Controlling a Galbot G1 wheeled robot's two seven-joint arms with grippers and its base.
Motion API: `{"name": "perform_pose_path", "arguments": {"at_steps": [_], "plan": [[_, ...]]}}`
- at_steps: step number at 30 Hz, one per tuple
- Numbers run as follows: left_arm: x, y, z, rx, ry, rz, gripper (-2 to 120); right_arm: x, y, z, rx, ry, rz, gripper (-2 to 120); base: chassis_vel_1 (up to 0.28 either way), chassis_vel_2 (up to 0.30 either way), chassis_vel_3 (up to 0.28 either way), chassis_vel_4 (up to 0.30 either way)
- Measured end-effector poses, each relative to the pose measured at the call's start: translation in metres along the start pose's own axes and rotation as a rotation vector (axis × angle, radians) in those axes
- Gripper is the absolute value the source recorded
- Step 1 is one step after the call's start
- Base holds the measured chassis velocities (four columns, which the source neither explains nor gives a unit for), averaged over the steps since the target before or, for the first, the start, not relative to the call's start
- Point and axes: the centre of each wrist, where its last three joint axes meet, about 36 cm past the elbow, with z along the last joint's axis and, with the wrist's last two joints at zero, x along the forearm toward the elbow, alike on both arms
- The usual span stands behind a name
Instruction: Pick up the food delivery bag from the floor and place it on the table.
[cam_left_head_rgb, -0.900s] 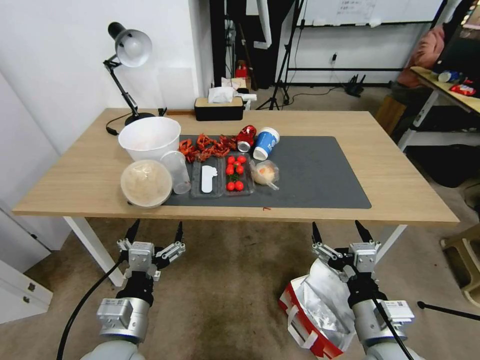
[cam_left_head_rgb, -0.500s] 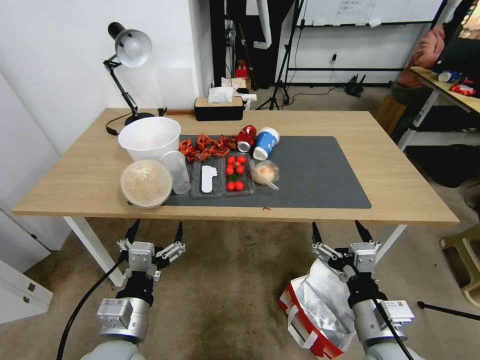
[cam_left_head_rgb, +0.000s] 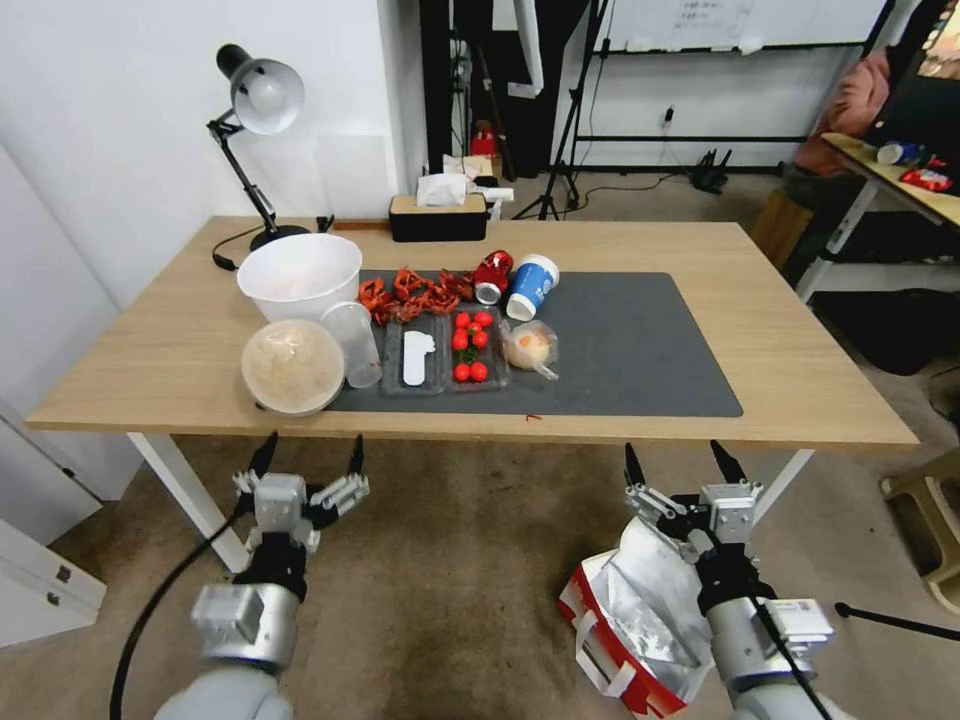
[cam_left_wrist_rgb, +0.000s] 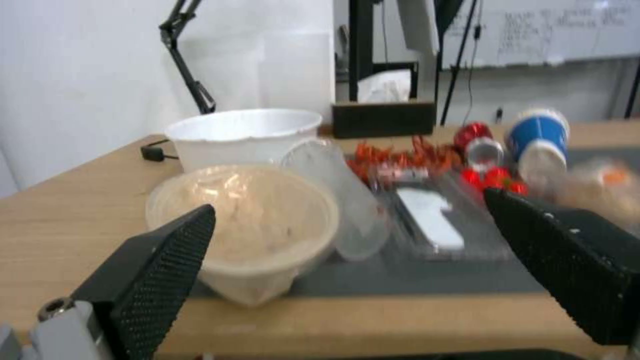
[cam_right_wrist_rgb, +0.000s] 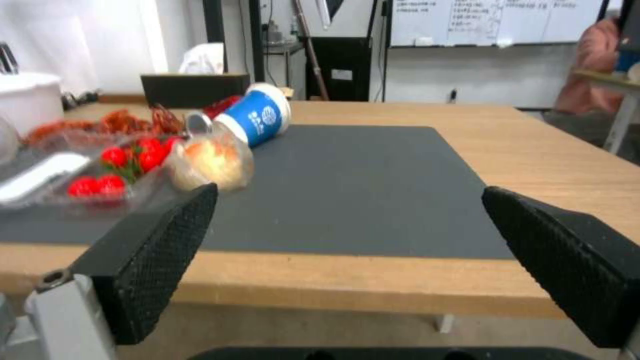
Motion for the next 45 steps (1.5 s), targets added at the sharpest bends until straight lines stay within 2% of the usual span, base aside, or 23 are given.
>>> {"name": "perform_pose_path", "arguments": {"at_steps": [7,9,10,11,13,15,16,18,26,45], "plan": [[-0.026,-0.002,-0.022,0.091,0.003,-0.014,100,-0.003,-0.016,-0.028,-0.076,0.007,-0.046,100,0.000,0.000,0.000,0.000],[-0.027,-0.002,-0.023,0.096,0.004,-0.014,100,-0.005,-0.018,-0.027,-0.079,-0.003,-0.052,100,0.000,0.000,0.000,0.000],[-0.036,-0.003,-0.032,0.124,0.010,-0.016,100,-0.011,-0.026,-0.017,-0.084,-0.021,-0.062,100,0.000,0.000,0.000,0.000],[-0.037,-0.008,-0.034,0.136,-0.026,-0.012,100,-0.012,-0.028,-0.013,-0.085,-0.024,-0.062,100,0.000,0.000,0.000,0.000],[-0.033,-0.013,-0.030,0.150,-0.053,-0.008,100,-0.013,-0.029,-0.010,-0.084,-0.023,-0.061,100,0.000,0.000,0.000,0.000],[-0.018,-0.016,-0.018,0.157,-0.023,-0.018,100,-0.013,-0.031,-0.006,-0.085,-0.020,-0.059,100,0.000,0.000,0.000,0.000],[-0.018,-0.016,-0.018,0.157,-0.023,-0.018,100,-0.013,-0.031,-0.006,-0.085,-0.020,-0.059,100,0.000,0.000,0.000,0.000],[-0.005,-0.016,-0.005,0.163,-0.020,-0.030,100,-0.013,-0.032,-0.004,-0.085,-0.019,-0.059,100,0.000,0.000,0.000,0.000],[0.012,-0.014,0.015,0.157,0.011,-0.043,100,-0.011,-0.033,-0.002,-0.078,-0.025,-0.058,100,0.000,0.000,0.000,0.000],[0.022,-0.012,0.019,0.200,0.038,-0.058,100,-0.004,-0.028,0.000,-0.084,-0.034,-0.055,100,0.000,0.000,0.000,0.000]]}}
